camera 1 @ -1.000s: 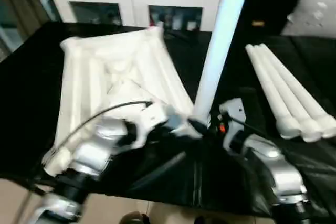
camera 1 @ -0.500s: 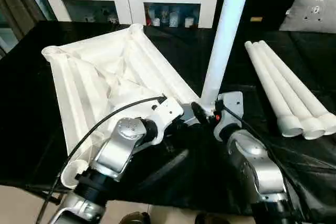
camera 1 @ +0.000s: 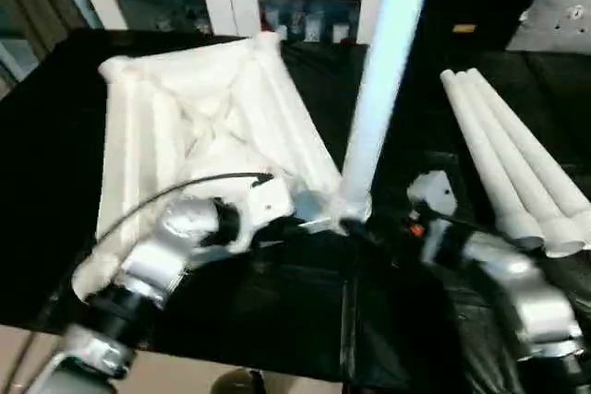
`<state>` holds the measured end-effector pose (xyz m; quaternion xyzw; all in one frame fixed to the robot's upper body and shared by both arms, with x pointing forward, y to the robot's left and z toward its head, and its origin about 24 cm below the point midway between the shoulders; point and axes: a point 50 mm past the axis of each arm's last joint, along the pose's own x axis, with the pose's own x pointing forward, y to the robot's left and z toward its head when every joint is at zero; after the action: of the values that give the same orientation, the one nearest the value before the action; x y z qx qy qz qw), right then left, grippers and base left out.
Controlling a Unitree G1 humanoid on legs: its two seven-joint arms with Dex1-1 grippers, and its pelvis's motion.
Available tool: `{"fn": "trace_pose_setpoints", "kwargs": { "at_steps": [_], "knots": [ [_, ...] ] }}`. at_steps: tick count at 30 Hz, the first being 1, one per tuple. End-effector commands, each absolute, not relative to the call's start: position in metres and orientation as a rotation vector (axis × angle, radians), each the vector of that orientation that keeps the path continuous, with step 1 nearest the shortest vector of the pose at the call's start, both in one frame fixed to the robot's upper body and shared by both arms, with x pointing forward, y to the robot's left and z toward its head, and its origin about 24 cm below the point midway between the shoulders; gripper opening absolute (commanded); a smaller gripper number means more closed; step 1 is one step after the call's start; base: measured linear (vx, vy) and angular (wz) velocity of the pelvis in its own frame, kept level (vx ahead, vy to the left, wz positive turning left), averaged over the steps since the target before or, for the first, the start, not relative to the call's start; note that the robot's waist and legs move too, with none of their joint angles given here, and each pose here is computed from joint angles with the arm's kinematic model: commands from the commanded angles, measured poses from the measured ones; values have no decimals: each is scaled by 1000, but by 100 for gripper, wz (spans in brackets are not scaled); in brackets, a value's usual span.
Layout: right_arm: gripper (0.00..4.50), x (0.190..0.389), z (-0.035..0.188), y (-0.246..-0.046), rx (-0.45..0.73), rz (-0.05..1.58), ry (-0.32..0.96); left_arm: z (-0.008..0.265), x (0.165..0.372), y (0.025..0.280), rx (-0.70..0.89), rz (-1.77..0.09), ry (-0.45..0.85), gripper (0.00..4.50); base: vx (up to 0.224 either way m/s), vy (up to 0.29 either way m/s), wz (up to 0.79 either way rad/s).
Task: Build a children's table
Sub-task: Rotate leg to tighten
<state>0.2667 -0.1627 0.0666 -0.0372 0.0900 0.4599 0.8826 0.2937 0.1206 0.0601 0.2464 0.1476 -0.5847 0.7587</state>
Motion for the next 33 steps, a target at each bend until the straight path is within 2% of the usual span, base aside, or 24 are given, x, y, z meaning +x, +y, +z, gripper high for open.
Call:
{"fn": "trace_pose_setpoints", "kwargs": {
  "at_steps": [1, 10, 12, 14, 17, 20, 21, 22, 25, 26, 27, 33],
  "knots": [
    [445, 269, 71, -159, -83, 1054, 172, 52, 289, 122, 569, -1351, 373, 0, 0, 0, 0],
    [445, 284, 72, -160, -220, 1291, 233, 53, 282, 123, 579, -1577, 403, 0, -17, 2, 0],
    [409, 284, 72, -159, -236, 1325, 244, 53, 284, 124, 597, -1586, 406, 0, 0, 0, 0],
    [407, 284, 71, -159, -246, 1350, 251, 52, 285, 126, 611, -1593, 410, 0, 0, 0, 0],
    [369, 285, 70, -158, -256, 1405, 266, 51, 287, 127, 624, -1603, 418, 0, 0, 0, 0],
    [364, 284, 68, -158, -255, 1441, 284, 51, 288, 128, 627, -1609, 419, 0, 0, 0, 0],
    [334, 284, 67, -158, -254, 1451, 292, 50, 288, 128, 630, -1610, 421, 0, 0, 0, 0],
    [325, 283, 67, -159, -254, 1460, 298, 50, 288, 128, 633, -1611, 421, 0, 0, 0, 0],
    [321, 282, 65, -160, -255, 1488, 324, 50, 290, 129, 637, -1613, 423, 0, 0, 0, 0],
    [292, 282, 65, -160, -254, 1489, 326, 50, 290, 129, 637, -1613, 423, 0, 0, 0, 0],
    [283, 282, 65, -161, -253, 1489, 327, 50, 291, 129, 637, -1613, 422, 0, 0, 0, 0],
    [261, 281, 62, -159, -218, 1505, 342, 50, 291, 130, 631, -1613, 419, 0, 0, 0, 0]
  ]
}}
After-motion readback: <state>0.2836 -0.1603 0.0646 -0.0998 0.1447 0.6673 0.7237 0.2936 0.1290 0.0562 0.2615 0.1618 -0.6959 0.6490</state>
